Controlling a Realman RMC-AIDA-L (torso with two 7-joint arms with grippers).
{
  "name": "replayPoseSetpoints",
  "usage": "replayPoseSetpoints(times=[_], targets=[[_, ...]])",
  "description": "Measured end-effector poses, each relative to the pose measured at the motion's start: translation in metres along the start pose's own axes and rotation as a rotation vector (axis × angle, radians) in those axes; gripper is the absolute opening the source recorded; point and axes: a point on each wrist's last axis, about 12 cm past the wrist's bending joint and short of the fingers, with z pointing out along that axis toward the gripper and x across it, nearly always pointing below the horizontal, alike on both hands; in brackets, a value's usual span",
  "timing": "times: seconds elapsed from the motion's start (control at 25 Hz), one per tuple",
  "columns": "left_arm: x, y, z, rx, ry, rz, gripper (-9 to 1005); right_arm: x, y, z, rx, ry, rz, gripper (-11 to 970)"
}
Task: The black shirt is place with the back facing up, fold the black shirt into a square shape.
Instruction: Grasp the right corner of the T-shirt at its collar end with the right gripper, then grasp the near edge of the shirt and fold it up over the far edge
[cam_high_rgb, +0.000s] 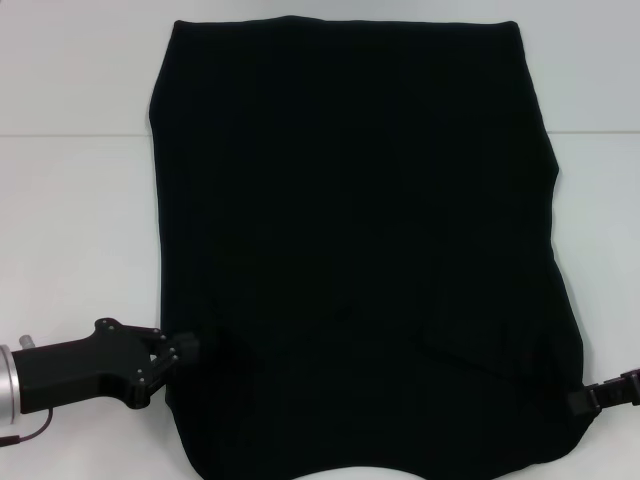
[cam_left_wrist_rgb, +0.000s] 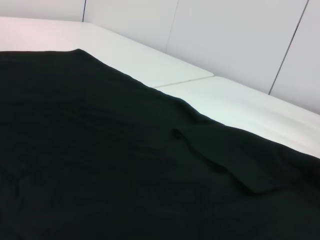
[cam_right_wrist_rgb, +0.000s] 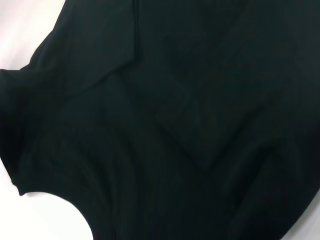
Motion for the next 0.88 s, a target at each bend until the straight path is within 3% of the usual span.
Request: replayPoseSetpoints(times=[0.24, 0.6, 0.88], targets=[[0.0, 0.0, 0.0, -0.001, 0.0, 0.001, 38, 0.001, -0.001, 0.0, 0.0, -0.011, 0.008, 187], [0.002, 0.003, -0.005, -0.036, -0.02, -0.027, 42, 0.01, -0.005, -0.003, -0.011, -0.042, -0.01, 89], [0.004, -0.003, -0.02, 0.009, -0.053, -0.063, 46, 0.037, -0.01, -0.013, -0.062, -0.11, -0.009, 68]])
